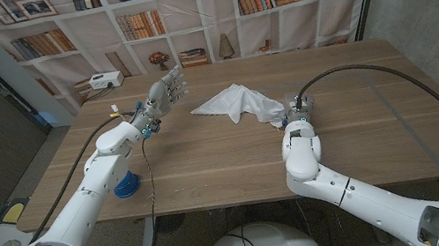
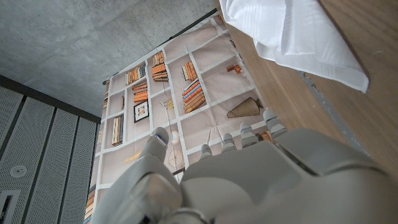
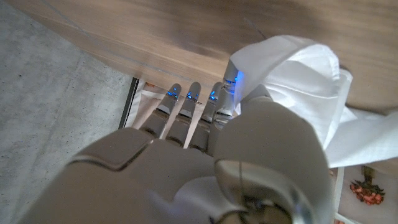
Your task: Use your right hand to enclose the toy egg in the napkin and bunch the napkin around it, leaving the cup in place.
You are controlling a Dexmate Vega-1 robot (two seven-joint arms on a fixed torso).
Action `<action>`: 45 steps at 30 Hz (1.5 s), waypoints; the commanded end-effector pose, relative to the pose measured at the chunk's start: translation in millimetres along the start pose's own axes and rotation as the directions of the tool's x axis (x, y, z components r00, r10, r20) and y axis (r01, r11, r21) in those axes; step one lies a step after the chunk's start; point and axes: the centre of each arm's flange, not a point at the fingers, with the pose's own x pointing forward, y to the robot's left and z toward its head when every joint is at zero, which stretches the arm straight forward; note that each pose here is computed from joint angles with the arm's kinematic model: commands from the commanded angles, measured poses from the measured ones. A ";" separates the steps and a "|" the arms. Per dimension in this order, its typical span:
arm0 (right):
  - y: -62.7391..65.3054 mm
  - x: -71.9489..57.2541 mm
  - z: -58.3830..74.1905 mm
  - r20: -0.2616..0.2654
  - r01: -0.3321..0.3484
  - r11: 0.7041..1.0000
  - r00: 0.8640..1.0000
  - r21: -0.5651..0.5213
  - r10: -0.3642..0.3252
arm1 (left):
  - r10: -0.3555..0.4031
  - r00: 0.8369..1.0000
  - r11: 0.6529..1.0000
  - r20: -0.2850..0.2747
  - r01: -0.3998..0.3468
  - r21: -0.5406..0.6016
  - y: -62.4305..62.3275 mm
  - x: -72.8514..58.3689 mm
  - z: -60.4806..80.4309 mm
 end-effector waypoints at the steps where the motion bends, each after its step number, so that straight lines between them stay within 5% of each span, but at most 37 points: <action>1: -40.1 2.9 -7.2 0.013 0.186 0.914 0.979 0.360 -0.204 | 0.008 1.000 1.000 -0.001 -0.008 0.001 -1.4 -2.9 0.1; 7: -47.4 11.1 -0.8 0.045 0.174 0.896 0.977 0.408 -0.210 | 0.018 1.000 1.000 0.005 -0.018 0.000 -1.4 -7.5 0.4; 15: -57.4 21.5 18.7 0.099 0.208 0.890 0.958 0.406 -0.269 | 0.036 0.999 0.999 0.007 -0.036 -0.005 -1.4 -15.5 -1.1; 27: -71.3 36.5 77.0 0.301 0.246 0.939 0.901 0.239 -0.313 | 0.071 0.997 0.997 0.021 -0.071 -0.018 0.2 -32.7 -5.4; 45: -67.2 69.7 151.9 0.467 0.232 0.963 0.842 0.134 -0.268 | 0.139 0.990 0.989 0.033 -0.138 -0.045 4.4 -64.6 -15.5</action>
